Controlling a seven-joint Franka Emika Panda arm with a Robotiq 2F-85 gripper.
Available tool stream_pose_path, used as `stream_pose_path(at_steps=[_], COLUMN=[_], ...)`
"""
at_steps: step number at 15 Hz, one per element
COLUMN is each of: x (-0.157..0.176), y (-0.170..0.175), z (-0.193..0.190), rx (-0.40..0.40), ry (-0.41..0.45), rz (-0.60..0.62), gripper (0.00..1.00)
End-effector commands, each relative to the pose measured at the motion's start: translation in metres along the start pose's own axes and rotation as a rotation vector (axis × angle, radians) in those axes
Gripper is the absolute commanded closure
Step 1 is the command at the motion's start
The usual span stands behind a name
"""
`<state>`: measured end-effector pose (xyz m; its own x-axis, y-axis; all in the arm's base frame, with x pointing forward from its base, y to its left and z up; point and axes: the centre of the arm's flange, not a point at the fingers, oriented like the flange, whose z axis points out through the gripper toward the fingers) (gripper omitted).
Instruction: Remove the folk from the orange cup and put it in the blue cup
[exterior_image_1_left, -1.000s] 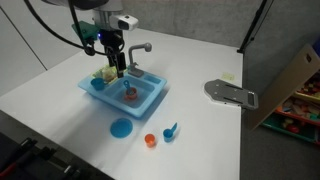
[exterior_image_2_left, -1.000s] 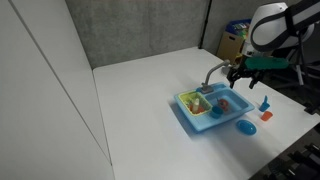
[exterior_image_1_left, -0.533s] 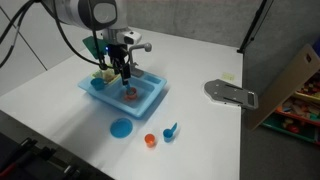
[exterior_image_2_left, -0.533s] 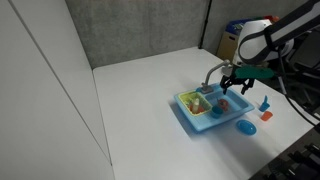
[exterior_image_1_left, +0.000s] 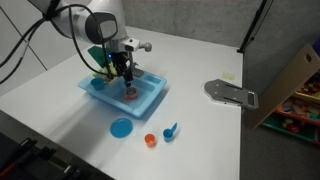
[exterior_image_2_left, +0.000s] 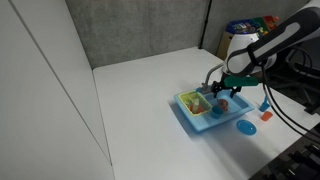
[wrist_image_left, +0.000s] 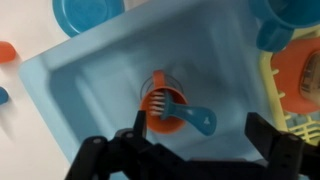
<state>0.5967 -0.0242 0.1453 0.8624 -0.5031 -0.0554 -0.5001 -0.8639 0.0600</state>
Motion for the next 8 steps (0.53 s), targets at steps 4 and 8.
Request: stream_pose_path(at_steps=[4, 8], x=[0.018, 0.019], y=[-0.015, -0.019], z=[0.020, 0.026], rx=[-0.020, -0.028], ry=[0.083, 0.090], rz=[-0.026, -0.032], gripper=[0.00, 0.00])
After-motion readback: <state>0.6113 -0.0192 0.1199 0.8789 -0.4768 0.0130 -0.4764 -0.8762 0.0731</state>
